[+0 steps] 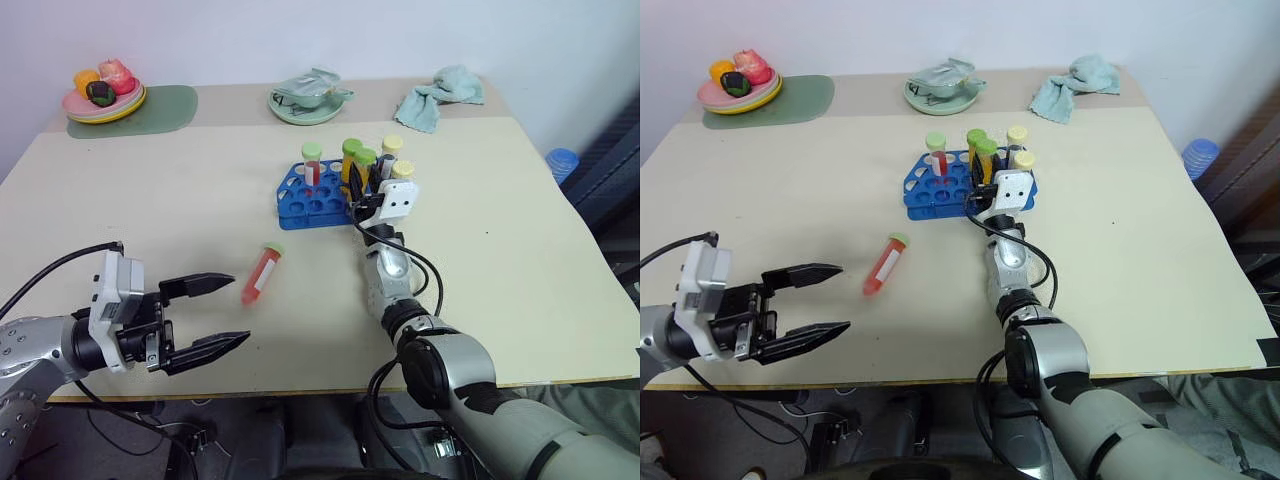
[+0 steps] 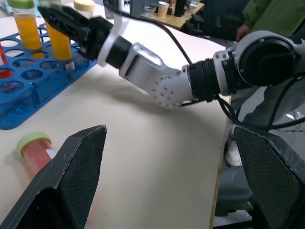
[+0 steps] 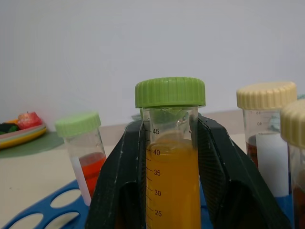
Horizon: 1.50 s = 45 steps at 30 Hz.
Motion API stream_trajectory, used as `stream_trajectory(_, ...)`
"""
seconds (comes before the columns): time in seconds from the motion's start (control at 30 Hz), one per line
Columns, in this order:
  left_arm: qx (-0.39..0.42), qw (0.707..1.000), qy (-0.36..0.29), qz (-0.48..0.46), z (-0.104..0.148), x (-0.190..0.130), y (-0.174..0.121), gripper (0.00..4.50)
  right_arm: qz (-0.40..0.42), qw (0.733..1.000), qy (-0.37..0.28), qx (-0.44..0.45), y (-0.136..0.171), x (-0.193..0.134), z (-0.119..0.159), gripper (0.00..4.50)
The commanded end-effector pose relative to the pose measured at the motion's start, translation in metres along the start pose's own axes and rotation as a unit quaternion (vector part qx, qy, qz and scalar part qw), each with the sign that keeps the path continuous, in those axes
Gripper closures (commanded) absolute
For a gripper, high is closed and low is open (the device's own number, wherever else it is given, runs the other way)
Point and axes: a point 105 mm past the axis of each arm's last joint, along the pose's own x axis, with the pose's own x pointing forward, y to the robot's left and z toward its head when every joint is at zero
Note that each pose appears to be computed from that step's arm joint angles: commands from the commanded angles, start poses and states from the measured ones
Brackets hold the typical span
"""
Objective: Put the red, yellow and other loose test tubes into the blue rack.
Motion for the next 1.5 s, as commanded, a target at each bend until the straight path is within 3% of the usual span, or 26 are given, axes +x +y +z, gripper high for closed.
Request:
stream_trajectory(0.03,0.019,1.0,-0.003,-0.002,0.009,0.0,-0.003,0.13,-0.007,1.0,0.01,-0.005,-0.004,-0.007,-0.006,3.39)
stream_trajectory(0.23,0.017,1.0,-0.005,-0.005,0.009,0.002,-0.002,0.13,-0.007,1.0,0.007,-0.003,-0.005,-0.011,-0.007,3.39)
stream_trajectory(0.27,0.017,1.0,-0.006,-0.006,0.009,0.002,-0.002,0.13,-0.007,1.0,0.007,-0.004,-0.005,-0.011,-0.007,2.57)
stream_trajectory(0.33,0.017,1.0,-0.007,-0.007,0.008,0.004,-0.001,0.13,-0.008,1.0,0.008,-0.008,-0.005,-0.012,-0.007,1.77)
stream_trajectory(0.43,0.016,1.0,-0.009,-0.009,0.008,0.005,-0.001,0.13,-0.013,1.0,0.005,-0.022,-0.005,-0.012,-0.007,0.1)
stream_trajectory(0.67,0.009,1.0,-0.009,0.014,0.001,0.011,0.007,0.13,0.019,0.997,-0.028,-0.066,0.001,-0.008,0.007,0.04)
stream_trajectory(0.83,-0.002,0.996,-0.032,0.079,0.002,0.02,0.017,0.13,0.105,0.99,-0.041,-0.08,0.013,-0.014,0.014,0.04)
stream_trajectory(1.07,-0.006,0.981,-0.024,0.19,0.004,0.025,0.029,0.13,0.197,0.975,-0.002,-0.101,-0.011,-0.049,0.033,0.04)
stream_trajectory(1.2,-0.009,0.97,-0.011,0.244,0.004,0.028,0.042,0.13,0.238,0.963,0.068,-0.102,-0.039,-0.071,0.057,0.04)
stream_trajectory(1.37,-0.029,0.957,-0.044,0.286,0.017,0.036,0.058,0.13,0.324,0.929,0.161,-0.08,-0.067,-0.096,0.096,0.04)
stream_trajectory(1.5,-0.098,0.926,0.033,0.362,0.002,0.037,0.077,0.13,0.413,0.876,0.242,-0.057,-0.096,-0.121,0.13,0.04)
